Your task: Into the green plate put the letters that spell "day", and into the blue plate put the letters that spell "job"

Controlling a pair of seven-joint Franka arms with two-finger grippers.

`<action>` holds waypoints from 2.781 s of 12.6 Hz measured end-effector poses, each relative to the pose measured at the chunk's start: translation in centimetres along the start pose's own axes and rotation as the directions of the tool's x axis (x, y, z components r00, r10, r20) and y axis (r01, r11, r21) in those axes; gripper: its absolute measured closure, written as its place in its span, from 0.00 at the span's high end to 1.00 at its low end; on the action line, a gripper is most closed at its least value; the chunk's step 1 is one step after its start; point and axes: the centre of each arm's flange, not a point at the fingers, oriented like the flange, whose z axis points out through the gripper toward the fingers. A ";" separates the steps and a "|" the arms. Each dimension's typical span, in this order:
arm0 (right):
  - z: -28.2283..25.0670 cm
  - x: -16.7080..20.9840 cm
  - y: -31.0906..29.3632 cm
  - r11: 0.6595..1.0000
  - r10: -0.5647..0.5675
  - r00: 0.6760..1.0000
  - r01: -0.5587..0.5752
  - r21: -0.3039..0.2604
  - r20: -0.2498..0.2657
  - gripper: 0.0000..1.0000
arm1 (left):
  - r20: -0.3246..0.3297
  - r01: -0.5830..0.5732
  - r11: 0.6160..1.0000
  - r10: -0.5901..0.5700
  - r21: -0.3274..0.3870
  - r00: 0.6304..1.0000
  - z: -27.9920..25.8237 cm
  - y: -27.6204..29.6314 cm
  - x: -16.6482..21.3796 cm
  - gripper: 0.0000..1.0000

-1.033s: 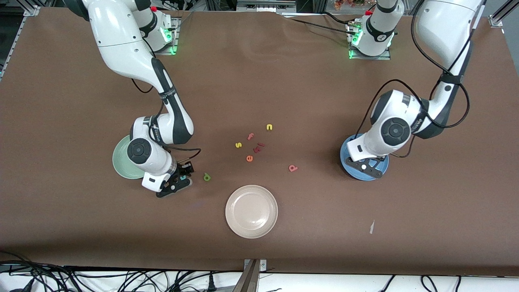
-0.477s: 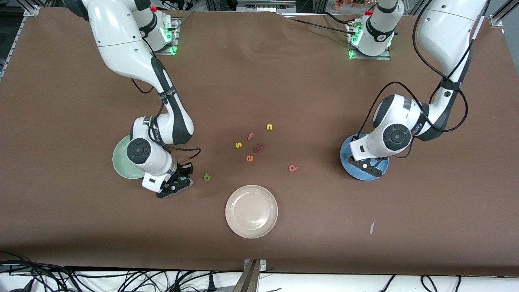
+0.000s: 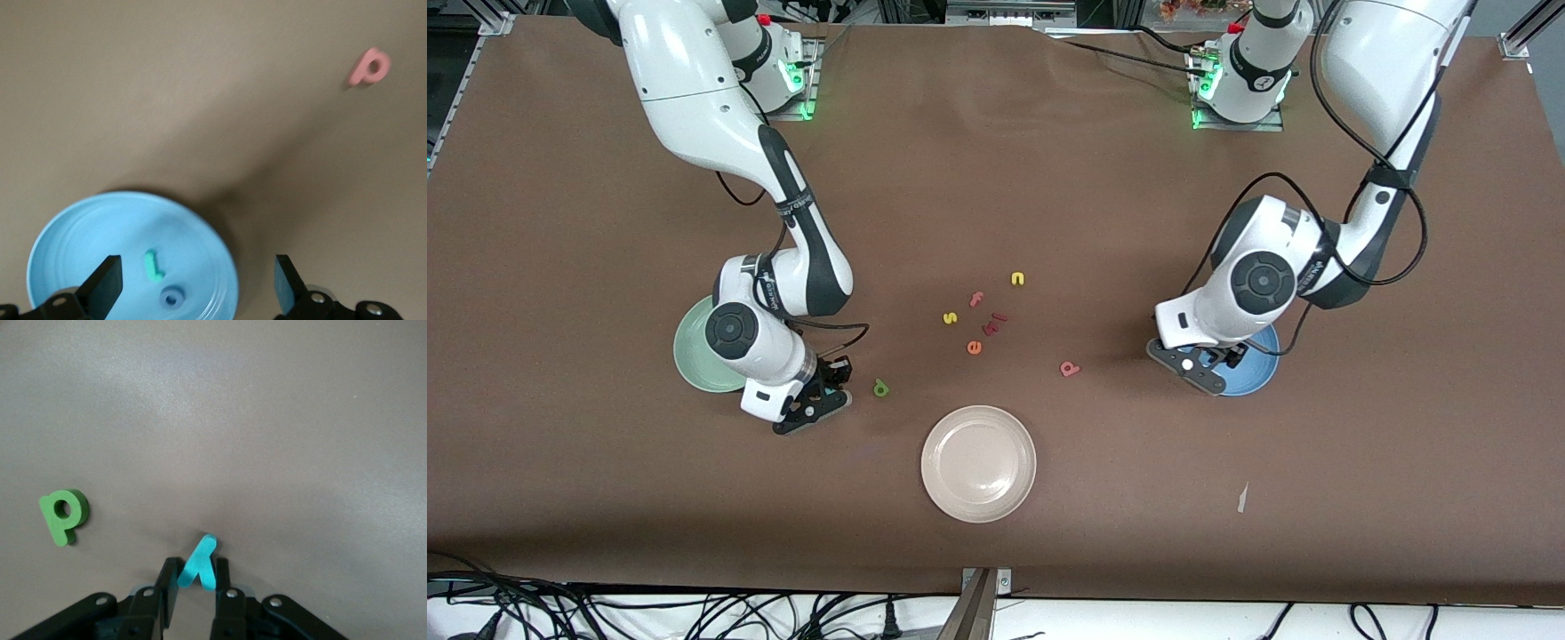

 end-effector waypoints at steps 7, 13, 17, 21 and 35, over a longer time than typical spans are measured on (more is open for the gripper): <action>-3.6 -1.4 4.4 0.997 0.024 0.991 -0.034 0.075 0.135 0.27 | -0.037 -0.109 0.993 0.107 -0.049 0.994 6.7 7.8 6.4 1.00; -6.5 -5.4 9.6 0.988 0.078 0.959 -0.111 0.109 0.272 0.27 | -0.156 -0.140 0.989 0.131 -0.048 0.979 8.3 10.2 8.4 1.00; -5.9 -8.6 11.7 0.982 0.130 0.948 -0.163 0.091 0.290 0.27 | -0.173 -0.152 0.987 0.141 -0.051 0.975 9.3 11.2 8.7 0.73; -5.4 -11.6 12.6 0.980 0.177 0.961 -0.193 0.057 0.214 0.56 | -0.189 -0.141 0.989 0.131 -0.041 0.973 8.6 10.3 9.0 0.27; -4.4 1.2 -6.0 0.960 0.278 0.957 -0.280 0.017 0.081 1.00 | 0.026 -0.033 0.999 0.034 -0.040 0.999 -0.3 -8.4 1.6 0.27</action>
